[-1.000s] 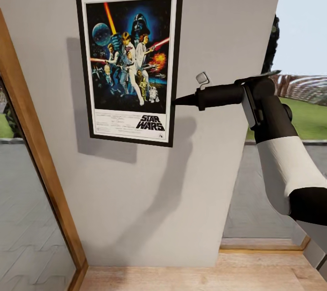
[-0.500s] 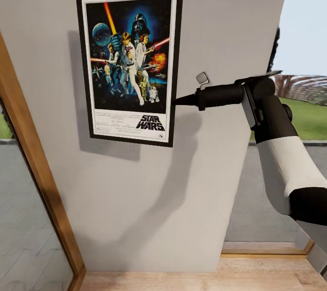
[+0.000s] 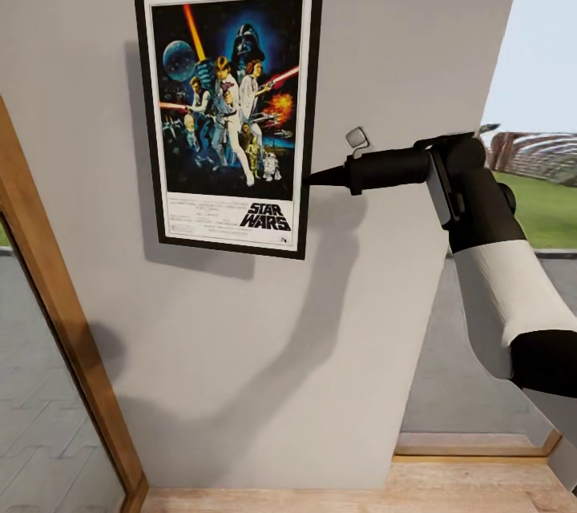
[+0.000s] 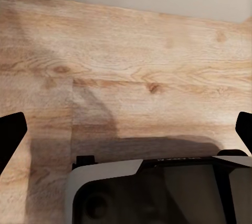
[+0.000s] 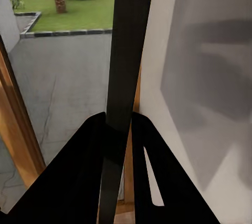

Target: Pick up the poster from the kitchen countertop and hang it on one of the wall nails in the kitchen.

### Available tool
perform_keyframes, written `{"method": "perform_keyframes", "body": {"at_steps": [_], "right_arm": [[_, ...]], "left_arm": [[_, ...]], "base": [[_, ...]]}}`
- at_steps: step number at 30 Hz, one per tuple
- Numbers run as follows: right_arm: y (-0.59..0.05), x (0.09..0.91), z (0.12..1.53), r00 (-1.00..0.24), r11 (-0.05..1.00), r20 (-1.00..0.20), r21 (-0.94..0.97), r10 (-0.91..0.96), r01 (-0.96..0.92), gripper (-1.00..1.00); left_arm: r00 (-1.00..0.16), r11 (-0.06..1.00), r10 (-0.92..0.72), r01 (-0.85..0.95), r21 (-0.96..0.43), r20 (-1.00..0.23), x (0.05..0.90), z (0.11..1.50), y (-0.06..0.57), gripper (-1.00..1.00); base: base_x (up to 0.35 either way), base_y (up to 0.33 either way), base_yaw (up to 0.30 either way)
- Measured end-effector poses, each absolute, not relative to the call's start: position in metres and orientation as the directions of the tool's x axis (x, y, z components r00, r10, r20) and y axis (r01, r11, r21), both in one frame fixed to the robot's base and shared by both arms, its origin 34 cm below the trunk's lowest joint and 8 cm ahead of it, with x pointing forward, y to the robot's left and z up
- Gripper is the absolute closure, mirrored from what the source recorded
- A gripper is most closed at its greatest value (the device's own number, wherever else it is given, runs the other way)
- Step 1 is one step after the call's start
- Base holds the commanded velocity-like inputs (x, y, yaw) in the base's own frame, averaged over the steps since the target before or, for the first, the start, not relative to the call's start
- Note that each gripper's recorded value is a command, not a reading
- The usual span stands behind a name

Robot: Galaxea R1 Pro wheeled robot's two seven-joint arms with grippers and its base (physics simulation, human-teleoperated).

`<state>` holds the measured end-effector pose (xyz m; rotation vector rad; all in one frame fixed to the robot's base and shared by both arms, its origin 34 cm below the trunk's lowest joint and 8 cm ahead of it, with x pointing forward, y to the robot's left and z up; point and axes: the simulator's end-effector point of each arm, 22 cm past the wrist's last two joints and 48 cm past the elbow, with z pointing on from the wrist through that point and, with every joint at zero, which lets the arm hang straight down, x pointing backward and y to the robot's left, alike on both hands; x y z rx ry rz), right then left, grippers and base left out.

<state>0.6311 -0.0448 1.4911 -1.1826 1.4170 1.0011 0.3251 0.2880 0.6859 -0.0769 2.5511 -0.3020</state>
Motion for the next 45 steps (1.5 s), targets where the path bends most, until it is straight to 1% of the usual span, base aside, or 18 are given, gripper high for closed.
{"method": "perform_keyframes", "body": {"at_steps": [12, 23, 45], "right_arm": [[-0.0449, 0.6315, 1.4908, -0.028, 0.182, -0.987, -0.002, -0.161, -0.983, 1.0], [-0.0448, 0.6314, 1.4907, -0.029, 0.181, -0.987, -0.001, -0.161, -0.983, 1.0], [-0.0449, 0.6317, 1.4905, -0.029, 0.182, -0.987, -0.001, -0.161, -0.983, 1.0]], "left_arm": [[-0.839, 0.973, -0.118, 0.009, -0.231, -0.53, 0.3251, 0.6859, 0.2882, -1.0], [-0.839, 0.973, -0.118, 0.009, -0.231, -0.531, 0.325, 0.6859, 0.2882, -1.0], [-0.839, 0.973, -0.118, 0.009, -0.231, -0.53, 0.3251, 0.6859, 0.288, -1.0]], "base": [[0.004, 0.0, 0.0], [0.132, 0.0, 0.0], [0.005, 0.0, 0.0]]}}
